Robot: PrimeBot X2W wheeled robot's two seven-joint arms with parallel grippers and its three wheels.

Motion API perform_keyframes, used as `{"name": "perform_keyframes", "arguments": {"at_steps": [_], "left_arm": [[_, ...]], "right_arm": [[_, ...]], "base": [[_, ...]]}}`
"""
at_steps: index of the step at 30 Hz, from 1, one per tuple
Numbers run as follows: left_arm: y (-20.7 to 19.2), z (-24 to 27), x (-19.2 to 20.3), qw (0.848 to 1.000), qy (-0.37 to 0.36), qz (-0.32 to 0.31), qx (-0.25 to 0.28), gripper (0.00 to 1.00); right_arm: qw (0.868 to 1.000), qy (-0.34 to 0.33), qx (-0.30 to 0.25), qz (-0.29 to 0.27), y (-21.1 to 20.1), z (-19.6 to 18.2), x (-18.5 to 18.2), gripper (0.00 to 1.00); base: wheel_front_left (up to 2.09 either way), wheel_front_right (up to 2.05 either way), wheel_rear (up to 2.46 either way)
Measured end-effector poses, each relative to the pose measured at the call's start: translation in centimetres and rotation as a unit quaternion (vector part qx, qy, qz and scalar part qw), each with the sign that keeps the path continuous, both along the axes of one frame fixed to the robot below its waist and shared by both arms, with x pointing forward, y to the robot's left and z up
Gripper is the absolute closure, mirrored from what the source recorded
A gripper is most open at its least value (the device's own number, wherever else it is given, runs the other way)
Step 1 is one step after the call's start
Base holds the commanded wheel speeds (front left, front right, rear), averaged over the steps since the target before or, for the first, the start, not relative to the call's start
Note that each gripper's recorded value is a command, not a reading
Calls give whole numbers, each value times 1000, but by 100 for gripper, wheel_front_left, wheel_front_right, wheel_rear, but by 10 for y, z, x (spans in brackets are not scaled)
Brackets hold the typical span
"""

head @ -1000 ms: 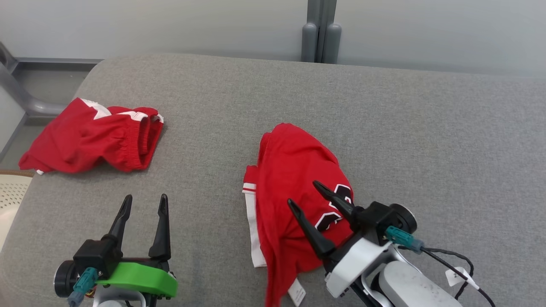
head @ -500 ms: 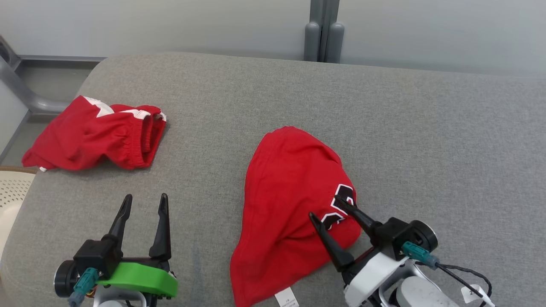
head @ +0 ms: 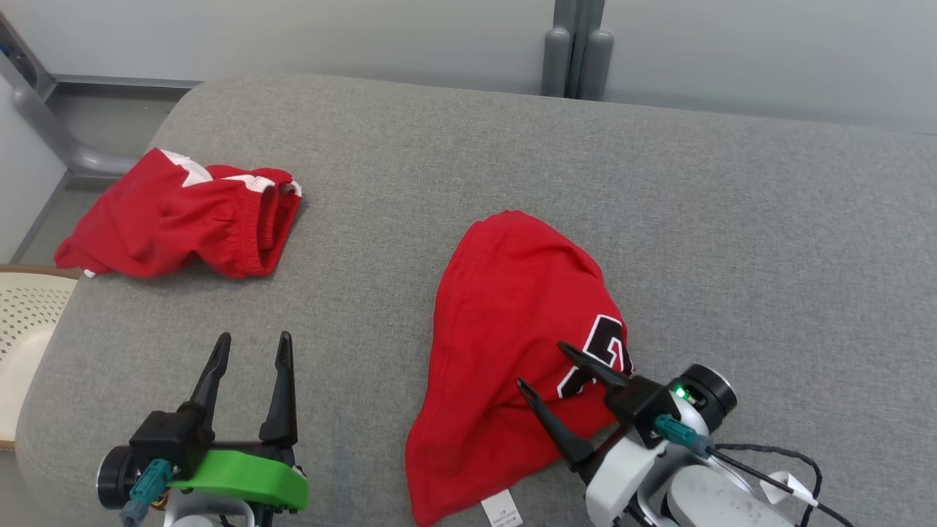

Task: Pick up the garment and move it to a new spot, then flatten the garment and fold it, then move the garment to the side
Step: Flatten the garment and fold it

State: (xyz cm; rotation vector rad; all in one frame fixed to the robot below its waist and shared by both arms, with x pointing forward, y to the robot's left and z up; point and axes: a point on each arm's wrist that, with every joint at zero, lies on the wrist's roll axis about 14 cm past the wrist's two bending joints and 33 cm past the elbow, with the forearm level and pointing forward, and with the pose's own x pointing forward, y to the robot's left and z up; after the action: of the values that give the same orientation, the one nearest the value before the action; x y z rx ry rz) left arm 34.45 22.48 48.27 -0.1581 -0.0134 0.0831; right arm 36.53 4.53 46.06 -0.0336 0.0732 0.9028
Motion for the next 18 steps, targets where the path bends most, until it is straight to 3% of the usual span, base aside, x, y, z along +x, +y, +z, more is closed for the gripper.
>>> {"name": "perform_keyframes", "arguments": {"at_steps": [8, 17, 18], "left_arm": [[1, -3, 0, 1000, 6, 3, -2, 0], [8, -2, -5, 1000, 4, 17, -5, 0], [8, -2, -6, 1000, 4, 18, -5, 0]], "right_arm": [[990, -43, -106, 84, 28, -12, 6, 0], [959, -32, -253, 127, 26, -45, 10, 0], [955, -21, -265, 129, 26, -49, 9, 19]], "base": [[0, 0, 0], [0, 0, 0], [0, 0, 0]]}}
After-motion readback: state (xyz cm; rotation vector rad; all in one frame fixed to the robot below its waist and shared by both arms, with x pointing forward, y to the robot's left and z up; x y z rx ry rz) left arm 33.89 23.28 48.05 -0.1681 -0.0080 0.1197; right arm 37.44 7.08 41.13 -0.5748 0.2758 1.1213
